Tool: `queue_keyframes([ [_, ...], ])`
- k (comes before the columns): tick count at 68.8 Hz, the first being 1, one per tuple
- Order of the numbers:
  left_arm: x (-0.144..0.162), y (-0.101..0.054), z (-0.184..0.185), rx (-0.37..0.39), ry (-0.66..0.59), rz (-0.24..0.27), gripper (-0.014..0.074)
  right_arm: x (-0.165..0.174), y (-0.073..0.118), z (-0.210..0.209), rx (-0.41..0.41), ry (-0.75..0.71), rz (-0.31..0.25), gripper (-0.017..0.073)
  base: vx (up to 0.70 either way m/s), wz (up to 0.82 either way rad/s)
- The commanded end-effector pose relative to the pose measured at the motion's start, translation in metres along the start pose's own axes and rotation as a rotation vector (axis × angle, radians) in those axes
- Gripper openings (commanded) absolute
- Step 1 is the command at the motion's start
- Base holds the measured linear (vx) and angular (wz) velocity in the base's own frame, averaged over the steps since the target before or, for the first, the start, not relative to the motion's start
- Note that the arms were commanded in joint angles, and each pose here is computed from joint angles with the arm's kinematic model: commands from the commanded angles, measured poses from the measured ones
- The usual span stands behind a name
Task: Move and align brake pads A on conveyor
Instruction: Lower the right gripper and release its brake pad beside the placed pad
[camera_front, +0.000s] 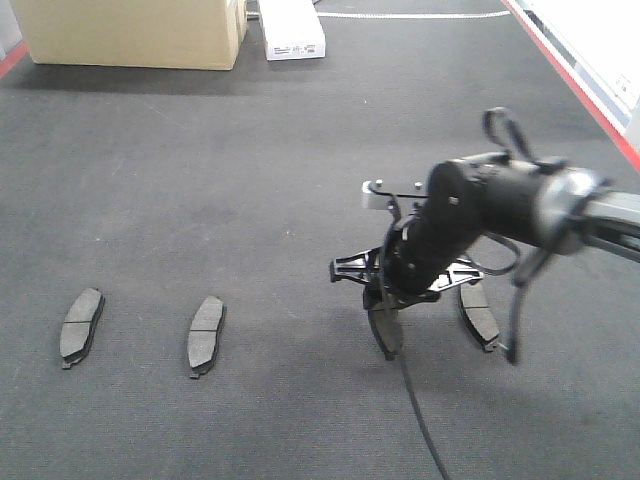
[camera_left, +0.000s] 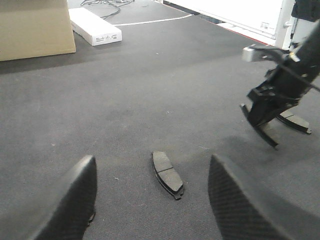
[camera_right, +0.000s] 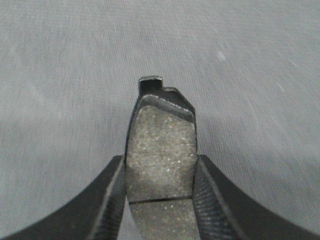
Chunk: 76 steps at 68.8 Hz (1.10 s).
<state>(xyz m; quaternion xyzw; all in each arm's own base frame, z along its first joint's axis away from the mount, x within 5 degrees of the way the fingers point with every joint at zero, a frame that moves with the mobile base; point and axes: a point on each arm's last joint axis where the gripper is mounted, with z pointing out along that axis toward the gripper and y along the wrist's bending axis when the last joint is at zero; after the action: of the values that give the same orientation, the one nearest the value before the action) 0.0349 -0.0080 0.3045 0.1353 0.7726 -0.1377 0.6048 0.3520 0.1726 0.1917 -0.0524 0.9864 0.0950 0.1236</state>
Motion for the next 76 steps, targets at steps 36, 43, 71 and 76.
queue_keyframes([
  [36, -0.012, -0.002, -0.002, 0.018, -0.074, -0.001, 0.0468, -0.038, 0.009, -0.019, 0.018, -0.107, -0.065, 0.0498, 0.00, 0.00],
  [43, -0.012, -0.002, -0.002, 0.018, -0.074, -0.001, 0.0468, -0.037, 0.006, -0.043, 0.055, -0.134, -0.104, 0.0497, 0.00, 0.00],
  [71, -0.012, -0.002, -0.002, 0.018, -0.074, -0.001, 0.0468, 0.007, -0.074, -0.140, 0.133, -0.297, -0.022, 0.0497, 0.00, 0.00],
  [76, -0.012, -0.002, -0.002, 0.018, -0.074, 0.000, 0.0468, 0.025, -0.083, -0.160, 0.145, -0.360, -0.043, 0.0497, 0.00, 0.00],
])
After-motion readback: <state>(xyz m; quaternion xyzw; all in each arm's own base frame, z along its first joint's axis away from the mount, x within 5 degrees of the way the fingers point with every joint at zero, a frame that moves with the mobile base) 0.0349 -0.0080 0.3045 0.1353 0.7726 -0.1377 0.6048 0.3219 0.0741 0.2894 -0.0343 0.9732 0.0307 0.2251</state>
